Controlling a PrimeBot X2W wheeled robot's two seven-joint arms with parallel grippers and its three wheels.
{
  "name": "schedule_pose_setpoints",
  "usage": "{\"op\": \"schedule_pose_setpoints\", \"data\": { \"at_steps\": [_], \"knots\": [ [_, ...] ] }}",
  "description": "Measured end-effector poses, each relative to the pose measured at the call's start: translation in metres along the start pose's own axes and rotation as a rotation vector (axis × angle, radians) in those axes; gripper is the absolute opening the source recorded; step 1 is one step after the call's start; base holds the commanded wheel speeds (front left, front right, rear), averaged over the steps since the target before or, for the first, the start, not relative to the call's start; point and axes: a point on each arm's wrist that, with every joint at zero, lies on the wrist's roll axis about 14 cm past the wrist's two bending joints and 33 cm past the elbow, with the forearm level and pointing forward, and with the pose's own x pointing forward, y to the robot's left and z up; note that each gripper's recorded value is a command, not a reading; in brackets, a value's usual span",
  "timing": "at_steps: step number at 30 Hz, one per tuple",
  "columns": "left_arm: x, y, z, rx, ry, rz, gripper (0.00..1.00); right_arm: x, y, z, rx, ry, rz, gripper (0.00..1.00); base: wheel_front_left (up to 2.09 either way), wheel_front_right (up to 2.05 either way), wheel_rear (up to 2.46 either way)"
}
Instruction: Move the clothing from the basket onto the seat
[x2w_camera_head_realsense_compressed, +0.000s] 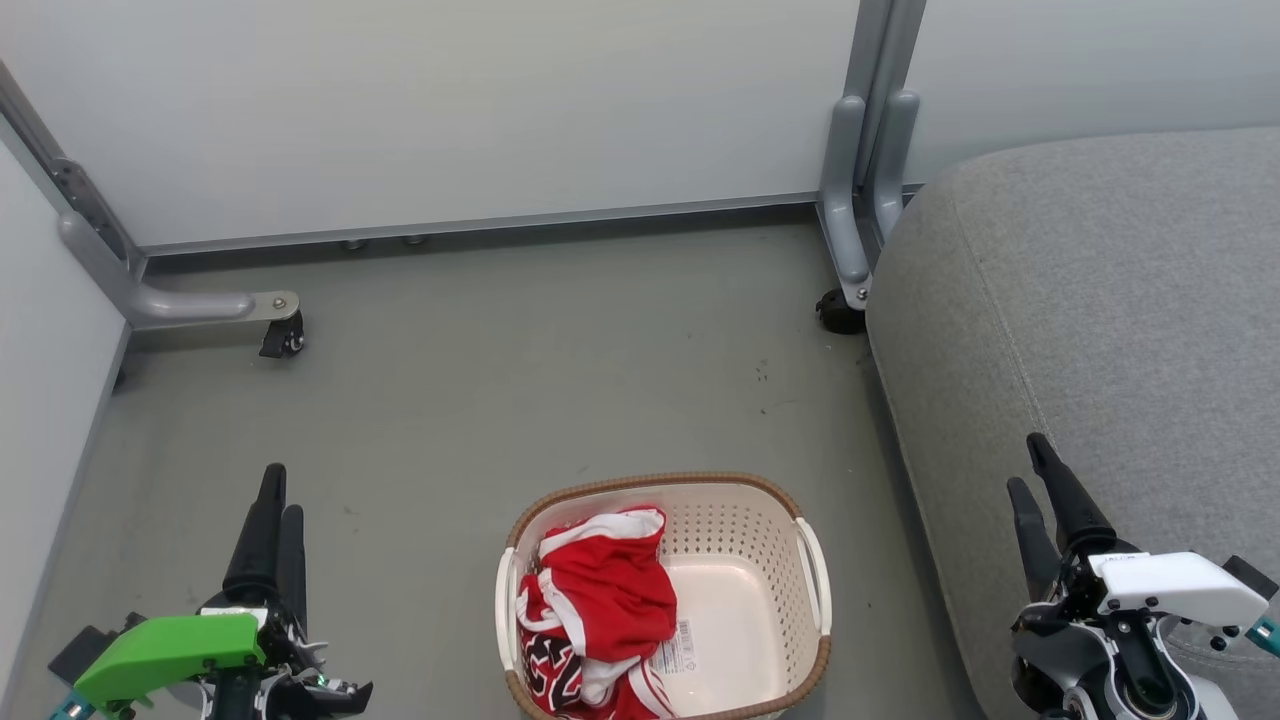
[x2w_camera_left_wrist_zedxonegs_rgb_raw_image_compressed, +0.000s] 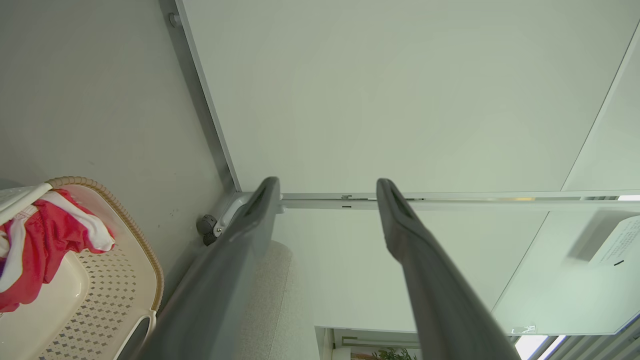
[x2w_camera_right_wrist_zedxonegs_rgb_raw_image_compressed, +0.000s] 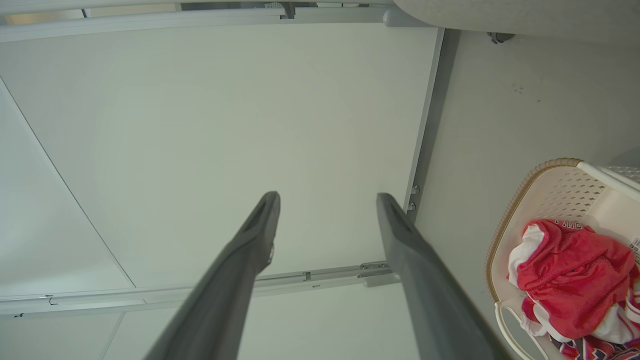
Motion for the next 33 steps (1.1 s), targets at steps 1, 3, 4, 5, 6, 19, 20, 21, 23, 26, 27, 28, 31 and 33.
{"op": "schedule_pose_setpoints", "data": {
  "at_steps": [1, 3, 4, 5, 6, 19, 20, 21, 23, 26, 27, 28, 31, 33],
  "knots": [
    [0.000, -0.001, -0.001, 0.003, -0.001, -0.002, 1.00, 0.000, 0.001, -0.001, -0.007, -0.001, 0.002, 1.00, 0.00, 0.00, 0.00],
    [0.001, -0.003, -0.003, 0.019, 0.002, -0.008, 1.00, 0.000, 0.002, -0.001, -0.033, -0.003, 0.004, 1.00, 0.00, 0.00, 0.00],
    [0.001, -0.004, -0.004, 0.034, 0.004, -0.011, 1.00, 0.001, 0.002, 0.000, -0.050, -0.006, 0.005, 1.00, 0.00, 0.00, 0.00],
    [0.001, -0.005, -0.005, 0.049, 0.005, -0.015, 1.00, 0.001, 0.003, 0.000, -0.067, -0.008, 0.007, 1.00, 0.00, 0.00, 0.00],
    [0.002, -0.007, -0.004, 0.071, 0.002, -0.020, 1.00, 0.001, 0.004, 0.000, -0.093, -0.010, 0.009, 1.00, 0.00, 0.00, 0.00],
    [0.003, -0.018, -0.010, 0.412, 0.006, -0.054, 1.00, 0.002, 0.020, -0.007, -0.458, -0.003, 0.058, 1.00, 0.00, 0.00, 0.00],
    [0.003, -0.019, -0.011, 0.434, 0.006, -0.055, 1.00, 0.002, 0.021, -0.008, -0.482, -0.003, 0.059, 1.00, 0.00, 0.00, 0.00],
    [0.003, -0.019, -0.011, 0.459, 0.004, -0.058, 1.00, 0.002, 0.021, -0.008, -0.510, -0.003, 0.061, 1.00, 0.00, 0.00, 0.00],
    [0.003, -0.020, -0.012, 0.504, 0.003, -0.062, 1.00, 0.001, 0.021, -0.009, -0.557, 0.000, 0.063, 1.00, 0.00, 0.00, 0.00],
    [0.003, -0.022, -0.013, 0.571, 0.003, -0.071, 1.00, 0.001, 0.021, -0.011, -0.625, 0.001, 0.067, 1.00, 0.00, 0.00, 0.00],
    [0.003, -0.023, -0.014, 0.591, 0.004, -0.074, 1.00, 0.001, 0.022, -0.012, -0.647, 0.004, 0.071, 1.00, 0.00, 0.00, 0.00],
    [0.003, -0.024, -0.015, 0.615, 0.006, -0.078, 1.00, 0.000, 0.023, -0.013, -0.668, 0.003, 0.075, 1.00, 0.00, 0.00, 0.00],
    [0.003, -0.026, -0.019, 0.676, 0.009, -0.091, 1.00, 0.000, 0.024, -0.015, -0.724, 0.004, 0.083, 1.00, 0.00, 0.00, 0.00],
    [0.003, -0.027, -0.021, 0.711, 0.010, -0.098, 1.00, 0.000, 0.025, -0.016, -0.758, 0.004, 0.088, 1.00, 0.00, 0.00, 0.00]
  ]
}}
